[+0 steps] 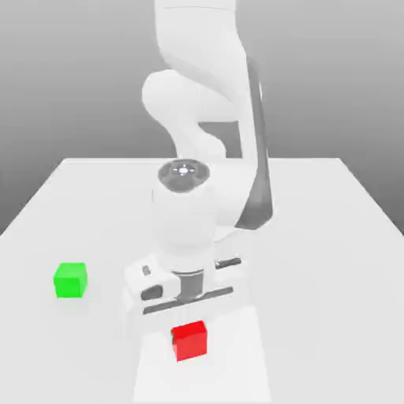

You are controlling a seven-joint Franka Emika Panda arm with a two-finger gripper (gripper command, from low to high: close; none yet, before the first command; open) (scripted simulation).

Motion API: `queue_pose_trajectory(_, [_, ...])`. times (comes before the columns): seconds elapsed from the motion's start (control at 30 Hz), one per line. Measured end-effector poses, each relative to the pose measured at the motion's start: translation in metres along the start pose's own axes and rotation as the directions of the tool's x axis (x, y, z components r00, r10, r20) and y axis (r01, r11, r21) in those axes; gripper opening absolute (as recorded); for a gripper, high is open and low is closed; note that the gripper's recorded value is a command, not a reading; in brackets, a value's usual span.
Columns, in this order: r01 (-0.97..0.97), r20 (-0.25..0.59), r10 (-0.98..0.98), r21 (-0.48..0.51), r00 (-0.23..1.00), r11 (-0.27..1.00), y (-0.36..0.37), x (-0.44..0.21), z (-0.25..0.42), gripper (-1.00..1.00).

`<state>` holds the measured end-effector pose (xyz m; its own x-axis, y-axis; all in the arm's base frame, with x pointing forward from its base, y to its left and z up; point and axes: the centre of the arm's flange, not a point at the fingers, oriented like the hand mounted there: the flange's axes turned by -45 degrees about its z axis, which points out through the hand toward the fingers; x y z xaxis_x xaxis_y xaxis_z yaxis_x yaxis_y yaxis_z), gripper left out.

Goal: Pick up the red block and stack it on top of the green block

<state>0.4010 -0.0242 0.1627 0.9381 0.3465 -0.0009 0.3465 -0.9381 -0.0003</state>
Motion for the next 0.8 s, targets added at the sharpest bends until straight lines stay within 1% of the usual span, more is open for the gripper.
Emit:
queue_pose_trajectory(0.13, [-0.001, 0.000, 0.001, 0.000, 1.000, 1.000, 0.001, -0.002, -0.039, -1.00])
queue_pose_trajectory(0.2, [-0.006, 0.002, 0.006, -0.005, 1.000, 1.000, 0.027, -0.018, -0.049, -1.00])
queue_pose_trajectory(0.3, [0.007, 0.007, -0.007, -0.012, 1.000, 1.000, 0.067, -0.051, -0.058, -1.00])
queue_pose_trajectory(0.33, [-0.031, 0.007, 0.032, -0.011, 0.999, 0.999, 0.078, -0.060, -0.057, -1.00])
queue_pose_trajectory(0.53, [0.100, 0.014, -0.100, -0.013, 0.995, 0.995, 0.125, -0.129, -0.072, -1.00])
queue_pose_trajectory(0.8, [0.179, -0.003, -0.179, 0.003, 0.984, 0.984, 0.164, -0.229, -0.081, -1.00])
